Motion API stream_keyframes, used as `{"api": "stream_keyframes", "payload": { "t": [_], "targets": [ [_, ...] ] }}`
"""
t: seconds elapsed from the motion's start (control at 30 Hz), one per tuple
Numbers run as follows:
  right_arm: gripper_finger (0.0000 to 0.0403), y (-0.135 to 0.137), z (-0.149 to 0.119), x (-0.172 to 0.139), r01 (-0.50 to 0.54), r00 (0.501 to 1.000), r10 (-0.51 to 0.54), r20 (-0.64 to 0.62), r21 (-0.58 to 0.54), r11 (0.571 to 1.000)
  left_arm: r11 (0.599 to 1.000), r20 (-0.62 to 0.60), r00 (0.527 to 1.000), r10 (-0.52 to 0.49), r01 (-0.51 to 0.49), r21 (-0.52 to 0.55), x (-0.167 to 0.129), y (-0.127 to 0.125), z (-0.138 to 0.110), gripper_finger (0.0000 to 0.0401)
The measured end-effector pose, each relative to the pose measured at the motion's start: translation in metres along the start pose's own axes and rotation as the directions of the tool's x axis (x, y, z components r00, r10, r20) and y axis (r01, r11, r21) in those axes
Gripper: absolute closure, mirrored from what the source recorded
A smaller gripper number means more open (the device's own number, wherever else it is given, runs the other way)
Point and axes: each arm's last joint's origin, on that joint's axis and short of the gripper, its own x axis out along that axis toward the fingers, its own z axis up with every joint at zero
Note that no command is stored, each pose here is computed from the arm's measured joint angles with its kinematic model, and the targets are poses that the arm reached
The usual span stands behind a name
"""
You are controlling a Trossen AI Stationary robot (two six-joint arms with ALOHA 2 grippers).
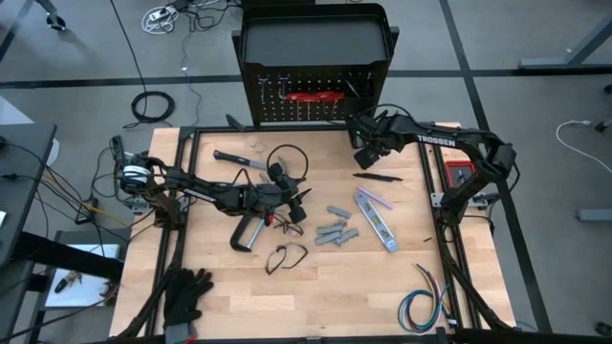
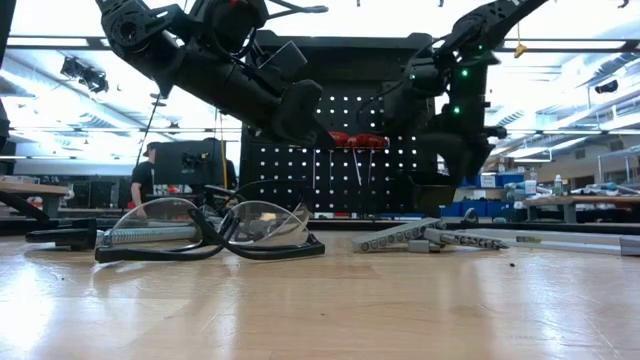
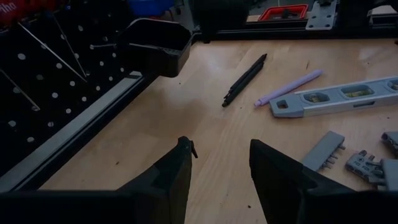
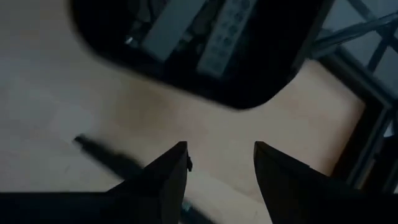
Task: Hang tools onto peg board
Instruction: Unhang the T-shaped metric hex key
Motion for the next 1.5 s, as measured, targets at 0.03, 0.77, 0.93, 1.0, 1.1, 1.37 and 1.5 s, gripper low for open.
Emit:
{"api": "stream_keyframes", "payload": {
  "t": [0.03, 0.77, 0.93, 1.0, 1.1, 1.37, 1.5],
  "targets": [
    [0.0212, 0.002, -0.002, -0.002, -0.009, 1.0, 0.009, -0.006, -0.01, 1.0, 1.0, -0.001, 1.0, 0.0, 0.0, 0.0, 0.0, 0.0, 0.0, 0.024],
    [0.0196, 0.026, -0.009, -0.202, 0.116, 0.743, 0.249, 0.621, -0.487, 0.866, 1.0, 0.014, 1.0, -0.001, 0.001, -0.011, 0.0, 0.0, 0.002, 0.024],
    [0.0158, 0.034, 0.021, -0.206, 0.216, 0.718, 0.239, 0.653, -0.536, 0.816, 1.0, 0.004, 1.0, -0.001, 0.001, -0.005, 0.0, 0.0, 0.0, 0.024],
    [0.0136, 0.038, 0.035, -0.199, 0.245, 0.733, 0.215, 0.645, -0.545, 0.802, 1.0, -0.003, 1.0, -0.001, 0.001, -0.001, 0.0, 0.0, 0.0, 0.024],
    [0.0098, 0.042, 0.056, -0.189, 0.242, 0.737, 0.181, 0.651, -0.505, 0.829, 1.0, -0.006, 1.0, -0.001, 0.001, 0.001, 0.0, 0.0, -0.001, 0.024],
    [0.0009, 0.038, 0.093, -0.154, 0.224, 0.75, -0.029, 0.661, -0.212, 0.951, 1.0, -0.024, 1.0, -0.018, 0.018, 0.006, 0.0, 0.0, -0.003, 0.024],
    [0.0013, 0.023, 0.102, -0.148, 0.16, 0.75, -0.07, 0.658, -0.077, 0.984, 1.0, -0.038, 0.999, -0.017, 0.017, -0.004, 0.0, 0.0, -0.004, 0.024]
  ]
}}
